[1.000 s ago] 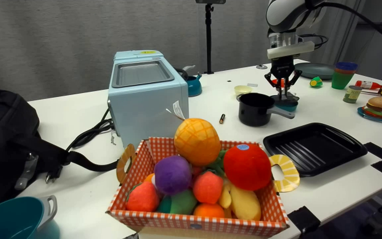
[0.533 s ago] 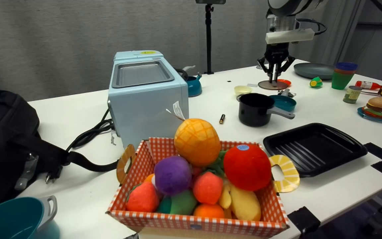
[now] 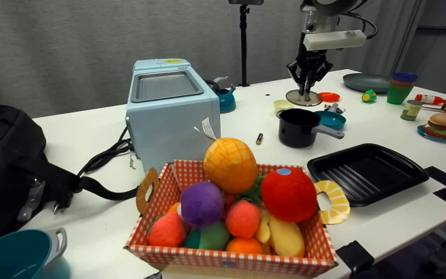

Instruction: Take the lid on the pan and put it on the pot

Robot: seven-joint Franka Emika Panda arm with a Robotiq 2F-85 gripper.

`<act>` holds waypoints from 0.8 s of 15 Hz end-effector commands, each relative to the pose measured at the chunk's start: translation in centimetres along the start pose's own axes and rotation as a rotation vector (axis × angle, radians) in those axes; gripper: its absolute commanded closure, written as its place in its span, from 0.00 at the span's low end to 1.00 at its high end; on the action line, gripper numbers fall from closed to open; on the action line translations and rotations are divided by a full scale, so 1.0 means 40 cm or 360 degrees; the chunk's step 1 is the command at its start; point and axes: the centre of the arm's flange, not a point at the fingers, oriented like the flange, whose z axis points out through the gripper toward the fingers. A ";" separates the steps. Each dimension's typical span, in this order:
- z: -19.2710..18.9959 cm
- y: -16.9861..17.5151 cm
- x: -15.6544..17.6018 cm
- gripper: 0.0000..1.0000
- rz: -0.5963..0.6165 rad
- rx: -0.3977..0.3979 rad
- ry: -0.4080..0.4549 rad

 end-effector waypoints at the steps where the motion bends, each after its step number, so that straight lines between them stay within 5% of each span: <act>1: -0.034 -0.011 -0.146 0.96 -0.0135 -0.0003 0.0058; 5: -0.028 -0.054 -0.210 0.96 -0.0223 -0.0014 0.0083; 12: -0.019 -0.088 -0.204 0.96 -0.0224 -0.0027 0.0032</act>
